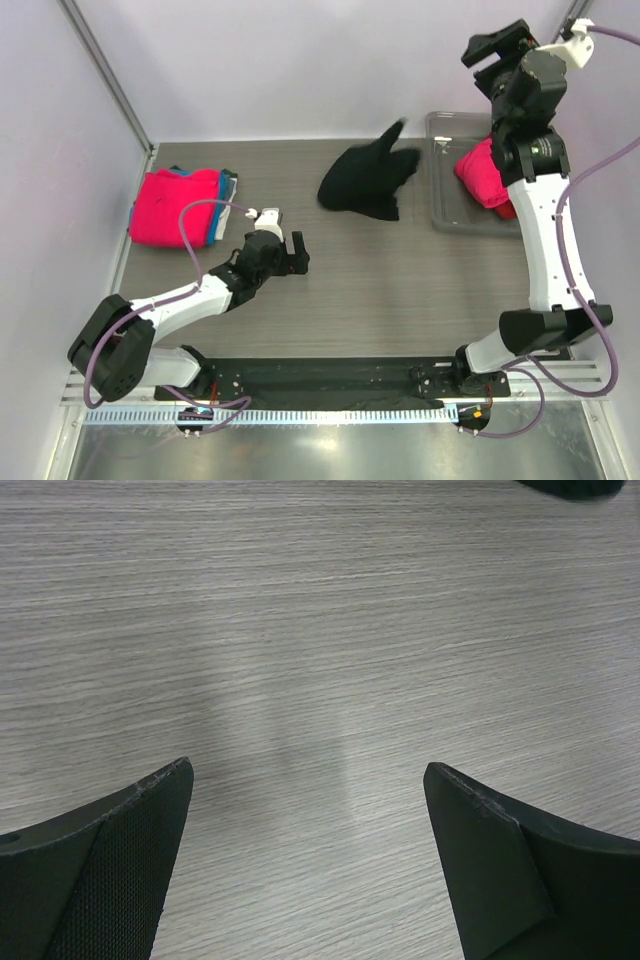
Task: Fold and stack the t-shirts
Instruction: Move the tshirt to the center of the board
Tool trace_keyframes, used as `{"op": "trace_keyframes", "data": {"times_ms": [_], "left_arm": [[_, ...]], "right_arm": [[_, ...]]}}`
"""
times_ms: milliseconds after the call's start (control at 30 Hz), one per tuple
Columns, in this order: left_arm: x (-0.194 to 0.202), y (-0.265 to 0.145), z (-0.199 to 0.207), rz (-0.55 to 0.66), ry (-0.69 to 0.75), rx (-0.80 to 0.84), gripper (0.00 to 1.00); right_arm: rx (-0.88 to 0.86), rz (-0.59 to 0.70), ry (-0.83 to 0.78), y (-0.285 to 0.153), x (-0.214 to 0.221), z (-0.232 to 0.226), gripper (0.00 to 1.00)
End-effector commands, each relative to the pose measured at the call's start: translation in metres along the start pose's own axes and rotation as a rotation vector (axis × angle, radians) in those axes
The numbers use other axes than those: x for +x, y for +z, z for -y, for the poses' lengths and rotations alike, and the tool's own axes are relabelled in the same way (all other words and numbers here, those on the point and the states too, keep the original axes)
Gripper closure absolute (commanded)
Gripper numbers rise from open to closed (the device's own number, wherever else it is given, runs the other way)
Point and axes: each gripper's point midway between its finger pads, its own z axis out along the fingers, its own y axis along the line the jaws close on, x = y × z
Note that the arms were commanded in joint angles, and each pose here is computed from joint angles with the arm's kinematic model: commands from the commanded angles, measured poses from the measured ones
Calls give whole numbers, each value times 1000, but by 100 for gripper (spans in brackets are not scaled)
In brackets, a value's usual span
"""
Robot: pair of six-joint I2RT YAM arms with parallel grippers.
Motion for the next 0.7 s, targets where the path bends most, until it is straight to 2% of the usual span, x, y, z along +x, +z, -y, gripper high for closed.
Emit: {"op": "trace_keyframes", "data": {"times_ms": [0, 33, 100, 133, 267, 333, 467, 633, 667], "left_arm": [[-26, -3, 9, 68, 3, 8, 2], [-26, -4, 8, 68, 3, 6, 2], [-26, -3, 8, 67, 1, 2, 2], [-25, -3, 8, 64, 0, 0, 2], [-26, -4, 9, 66, -2, 7, 2], [-26, -4, 9, 66, -2, 7, 2], [-27, -4, 9, 67, -5, 8, 2], [-26, -3, 9, 64, -1, 4, 2], [-25, -3, 9, 62, 1, 4, 2]], "right_arm": [[65, -170, -64, 1, 65, 40, 21], [72, -232, -78, -3, 89, 53, 31], [13, -335, -95, -15, 116, 53, 45], [20, -414, -111, -23, 146, 67, 48], [25, -604, -189, -58, 221, 97, 51], [61, -659, -246, -72, 255, 119, 57], [115, -713, -367, -84, 300, 144, 63], [185, -740, -485, -70, 335, 160, 62], [233, -754, -524, -64, 350, 175, 62]]}}
